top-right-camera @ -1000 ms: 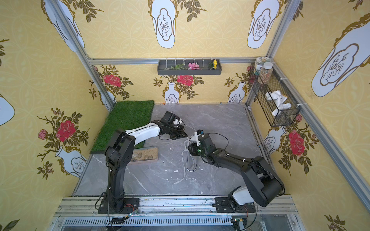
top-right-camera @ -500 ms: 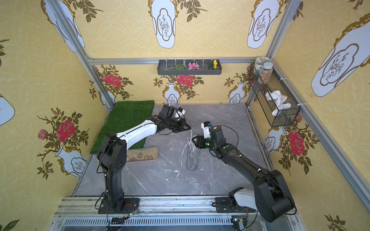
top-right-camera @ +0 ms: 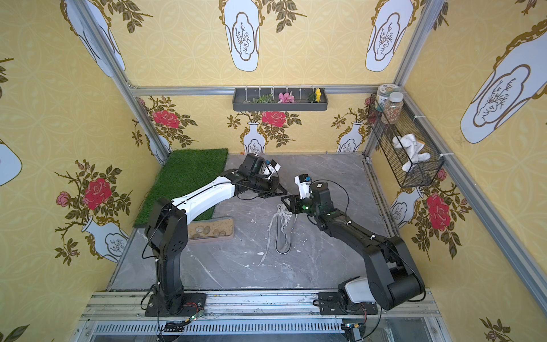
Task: Tie the shoes
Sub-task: Cross the shoelace with the shoelace, then tie the shoelace on the shoe.
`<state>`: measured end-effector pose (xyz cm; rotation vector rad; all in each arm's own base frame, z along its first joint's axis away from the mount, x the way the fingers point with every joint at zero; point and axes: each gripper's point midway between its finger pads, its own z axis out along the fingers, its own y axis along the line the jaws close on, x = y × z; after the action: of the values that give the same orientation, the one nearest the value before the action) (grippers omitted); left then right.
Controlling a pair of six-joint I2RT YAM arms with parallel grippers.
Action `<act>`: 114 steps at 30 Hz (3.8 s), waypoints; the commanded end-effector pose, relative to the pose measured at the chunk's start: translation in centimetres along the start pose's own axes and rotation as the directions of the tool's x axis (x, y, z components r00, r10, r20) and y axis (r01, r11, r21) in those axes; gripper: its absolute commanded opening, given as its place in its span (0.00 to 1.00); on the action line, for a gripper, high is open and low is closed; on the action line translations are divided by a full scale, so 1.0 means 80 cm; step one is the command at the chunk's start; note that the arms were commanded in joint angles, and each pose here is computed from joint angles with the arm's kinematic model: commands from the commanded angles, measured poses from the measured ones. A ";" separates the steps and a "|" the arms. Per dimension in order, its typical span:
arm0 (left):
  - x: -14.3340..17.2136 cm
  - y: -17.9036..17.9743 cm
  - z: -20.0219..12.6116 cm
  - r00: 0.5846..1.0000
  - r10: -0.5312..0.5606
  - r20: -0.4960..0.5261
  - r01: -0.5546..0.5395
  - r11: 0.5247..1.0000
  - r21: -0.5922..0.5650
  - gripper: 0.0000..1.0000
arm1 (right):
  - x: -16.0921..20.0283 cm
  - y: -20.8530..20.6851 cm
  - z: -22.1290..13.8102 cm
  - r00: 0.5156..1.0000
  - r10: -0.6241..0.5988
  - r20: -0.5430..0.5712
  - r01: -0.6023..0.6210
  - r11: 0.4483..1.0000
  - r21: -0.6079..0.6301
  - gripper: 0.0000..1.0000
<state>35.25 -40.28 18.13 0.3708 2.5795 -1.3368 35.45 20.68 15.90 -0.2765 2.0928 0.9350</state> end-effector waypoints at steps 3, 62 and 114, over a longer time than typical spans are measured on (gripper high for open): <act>0.004 -0.002 0.004 1.000 -0.011 -0.023 0.012 1.000 0.012 0.00 | -0.011 -0.003 0.005 1.000 0.003 0.030 -0.003 1.000 0.010 0.03; 0.256 0.143 0.014 0.920 0.262 -0.292 -0.387 0.729 -0.565 0.36 | -0.015 -0.062 -0.046 0.979 0.199 -0.029 -0.188 0.956 0.225 0.00; 0.112 0.208 -0.180 0.952 0.244 0.187 0.008 0.589 -0.808 0.00 | 0.023 -0.144 -0.179 0.934 0.346 0.092 -0.334 0.750 0.570 0.00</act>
<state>30.82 -19.16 11.36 0.1947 2.5053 -0.0760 31.33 4.89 15.40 0.3600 2.3721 0.5480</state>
